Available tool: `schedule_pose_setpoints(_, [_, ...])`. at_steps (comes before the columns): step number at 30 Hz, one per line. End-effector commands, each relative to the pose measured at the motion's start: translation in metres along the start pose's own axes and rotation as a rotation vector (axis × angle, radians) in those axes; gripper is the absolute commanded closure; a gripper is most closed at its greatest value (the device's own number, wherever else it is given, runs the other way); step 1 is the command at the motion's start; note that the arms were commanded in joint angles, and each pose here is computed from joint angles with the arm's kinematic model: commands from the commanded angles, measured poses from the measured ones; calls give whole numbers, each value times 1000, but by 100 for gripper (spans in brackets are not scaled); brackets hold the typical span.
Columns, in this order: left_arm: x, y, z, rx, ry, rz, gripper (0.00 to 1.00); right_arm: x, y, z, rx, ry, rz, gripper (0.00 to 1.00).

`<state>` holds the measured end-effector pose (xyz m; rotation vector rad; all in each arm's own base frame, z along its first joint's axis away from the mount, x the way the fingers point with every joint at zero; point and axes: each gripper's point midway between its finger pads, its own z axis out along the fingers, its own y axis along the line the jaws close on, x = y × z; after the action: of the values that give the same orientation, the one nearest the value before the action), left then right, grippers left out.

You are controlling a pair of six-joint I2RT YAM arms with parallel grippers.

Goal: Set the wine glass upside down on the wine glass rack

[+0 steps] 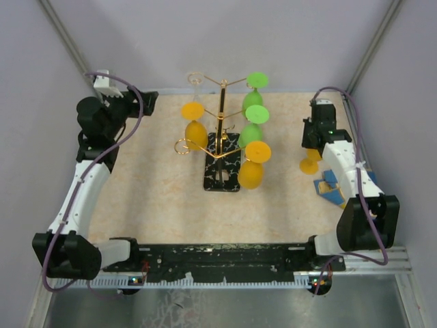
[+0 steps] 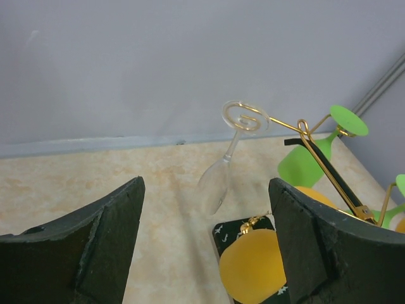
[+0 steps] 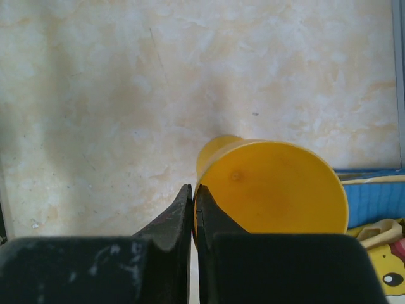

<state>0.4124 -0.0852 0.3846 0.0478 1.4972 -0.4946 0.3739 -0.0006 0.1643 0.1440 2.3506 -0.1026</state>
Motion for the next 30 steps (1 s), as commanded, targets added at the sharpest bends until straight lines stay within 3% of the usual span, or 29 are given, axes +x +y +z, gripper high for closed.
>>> schedule_pose_setpoints(1, [1,-3,0,9,31,-44,15,-26,-8,-15,31,-72,0,100])
schedule_pose_setpoints(8, [-17,-10,8,-10,-3,-261,15,-99,-9,-61,50,-231,-11,100])
schedule_pose_setpoints(12, [-27,-10,19,-57,11,-441,16,-163,22,-108,87,-433,-118,100])
schedule_pose_setpoints(18, [-36,-11,14,-122,8,-648,15,-226,64,-187,-4,-774,-94,100])
schedule_pose_setpoints(25, [-46,-29,-1,-108,3,-974,16,-235,139,-270,-194,-1124,-152,100])
schedule_pose_setpoints(30, [-65,-45,-11,-23,-39,-1096,17,-214,195,-306,-282,-1292,-232,100])
